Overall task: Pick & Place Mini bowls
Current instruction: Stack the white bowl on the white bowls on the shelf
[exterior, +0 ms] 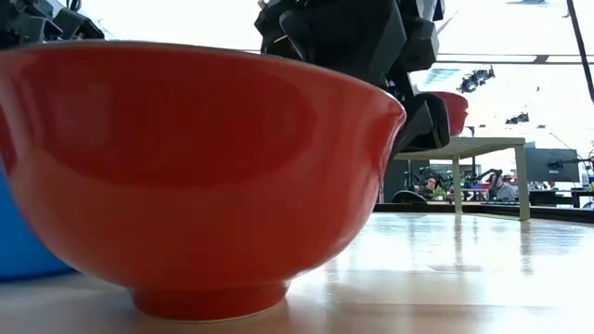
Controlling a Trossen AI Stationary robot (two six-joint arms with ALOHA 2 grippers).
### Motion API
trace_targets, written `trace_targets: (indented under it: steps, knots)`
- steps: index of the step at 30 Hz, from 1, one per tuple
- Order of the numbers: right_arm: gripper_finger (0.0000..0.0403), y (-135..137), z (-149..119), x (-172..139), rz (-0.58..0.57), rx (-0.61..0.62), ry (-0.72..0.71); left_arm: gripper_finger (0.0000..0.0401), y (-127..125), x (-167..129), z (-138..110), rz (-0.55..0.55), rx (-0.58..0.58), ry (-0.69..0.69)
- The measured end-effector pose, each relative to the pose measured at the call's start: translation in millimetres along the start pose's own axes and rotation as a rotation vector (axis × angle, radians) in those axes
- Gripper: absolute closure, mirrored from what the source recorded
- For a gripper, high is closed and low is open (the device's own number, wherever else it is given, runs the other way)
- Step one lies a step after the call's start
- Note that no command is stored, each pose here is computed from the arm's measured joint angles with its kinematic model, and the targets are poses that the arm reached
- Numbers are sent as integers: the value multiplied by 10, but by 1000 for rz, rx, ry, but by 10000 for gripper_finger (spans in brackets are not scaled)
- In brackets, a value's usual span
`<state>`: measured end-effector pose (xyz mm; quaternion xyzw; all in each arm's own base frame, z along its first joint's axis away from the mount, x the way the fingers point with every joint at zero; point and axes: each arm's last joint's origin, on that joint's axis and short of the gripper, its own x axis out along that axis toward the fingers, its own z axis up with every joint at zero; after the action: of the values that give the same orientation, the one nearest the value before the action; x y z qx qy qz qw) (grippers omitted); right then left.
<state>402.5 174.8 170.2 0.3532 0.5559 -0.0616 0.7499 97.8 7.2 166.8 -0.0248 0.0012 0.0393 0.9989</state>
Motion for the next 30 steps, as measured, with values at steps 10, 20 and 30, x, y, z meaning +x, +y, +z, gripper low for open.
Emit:
trace_targets:
  steps: [10, 20, 30]
  knots:
    - [314, 10, -17, 3, -8, -7, -13, 169, 0, 0, 0, 0, 0, 0]
    - [396, 24, -8, -13, 3, -17, -18, 169, 0, 0, 0, 0, 0, 0]
    - [400, -39, -75, -218, -92, -4, 26, 169, 0, 0, 0, 0, 0, 0]
